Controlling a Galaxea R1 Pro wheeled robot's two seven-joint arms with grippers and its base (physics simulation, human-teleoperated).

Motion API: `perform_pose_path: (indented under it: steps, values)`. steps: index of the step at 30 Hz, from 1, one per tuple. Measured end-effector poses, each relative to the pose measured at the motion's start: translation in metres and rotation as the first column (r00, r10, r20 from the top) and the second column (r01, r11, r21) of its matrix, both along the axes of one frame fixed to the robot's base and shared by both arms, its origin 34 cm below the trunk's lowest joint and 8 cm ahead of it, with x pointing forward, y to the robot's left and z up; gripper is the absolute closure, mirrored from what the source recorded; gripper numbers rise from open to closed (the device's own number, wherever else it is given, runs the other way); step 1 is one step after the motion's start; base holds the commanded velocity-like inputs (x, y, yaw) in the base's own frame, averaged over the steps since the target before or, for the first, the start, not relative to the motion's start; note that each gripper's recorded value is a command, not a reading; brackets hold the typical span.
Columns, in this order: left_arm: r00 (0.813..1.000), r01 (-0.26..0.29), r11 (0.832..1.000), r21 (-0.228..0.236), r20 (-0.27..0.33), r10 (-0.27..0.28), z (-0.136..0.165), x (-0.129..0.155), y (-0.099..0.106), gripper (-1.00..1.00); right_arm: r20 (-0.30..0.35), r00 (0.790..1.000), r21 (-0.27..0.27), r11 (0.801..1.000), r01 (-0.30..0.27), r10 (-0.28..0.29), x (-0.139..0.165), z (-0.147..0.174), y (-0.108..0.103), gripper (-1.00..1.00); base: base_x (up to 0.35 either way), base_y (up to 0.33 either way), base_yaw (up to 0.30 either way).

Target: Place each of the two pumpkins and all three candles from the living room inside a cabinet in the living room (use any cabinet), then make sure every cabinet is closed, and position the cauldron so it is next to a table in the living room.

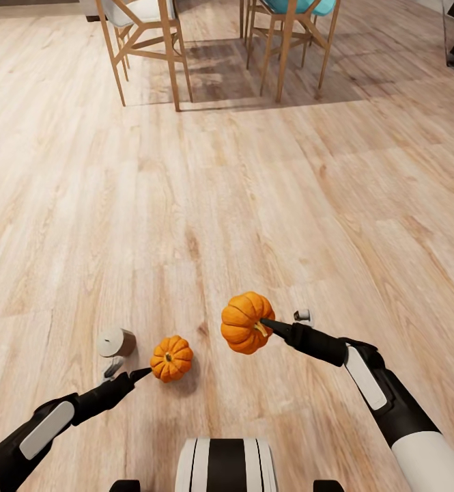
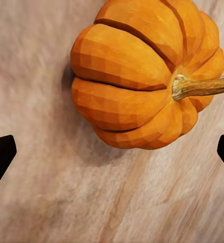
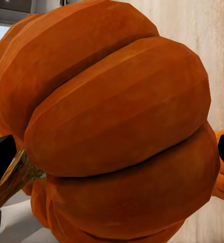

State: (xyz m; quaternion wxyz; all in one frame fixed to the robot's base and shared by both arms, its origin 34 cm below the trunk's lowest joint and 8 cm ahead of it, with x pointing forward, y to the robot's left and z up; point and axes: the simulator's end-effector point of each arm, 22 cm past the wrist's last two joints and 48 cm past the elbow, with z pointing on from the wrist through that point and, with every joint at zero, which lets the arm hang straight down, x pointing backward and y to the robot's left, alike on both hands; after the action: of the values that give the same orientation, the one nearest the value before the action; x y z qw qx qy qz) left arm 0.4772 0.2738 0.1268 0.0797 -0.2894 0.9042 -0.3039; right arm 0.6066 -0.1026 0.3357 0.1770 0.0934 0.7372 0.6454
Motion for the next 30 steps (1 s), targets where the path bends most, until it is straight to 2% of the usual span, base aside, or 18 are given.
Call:
perform_pose_path:
  steps: [15,17,19,21,30]
  values:
    - [1.000,-0.025,1.000,-0.009,-0.009,0.025,-0.001,-0.002,0.002,-1.00,-0.002,1.000,-0.005,1.000,0.000,0.000,0.000,-0.001,0.000,1.00,0.011,0.002,0.000]
    - [0.998,-0.054,0.998,-0.029,-0.013,0.054,-0.002,-0.004,0.004,-1.00,-0.002,1.000,-0.005,1.000,0.001,-0.001,0.000,-0.001,0.000,1.00,0.000,0.000,0.000]
    - [0.994,-0.110,0.991,-0.080,-0.016,0.109,-0.001,-0.012,0.009,-1.00,-0.001,1.000,-0.004,1.000,0.001,-0.001,0.000,-0.001,0.000,1.00,0.000,0.000,0.000]
    - [0.991,-0.135,0.986,-0.102,-0.018,0.134,-0.001,-0.017,0.012,-1.00,-0.001,1.000,-0.004,1.000,0.001,-0.001,0.000,-0.001,0.001,1.00,0.000,0.000,0.000]
    - [0.988,-0.152,0.982,-0.111,-0.019,0.151,-0.001,-0.020,0.016,-1.00,-0.001,1.000,-0.006,1.000,0.001,-0.001,0.000,-0.001,0.000,1.00,0.045,-0.041,0.000]
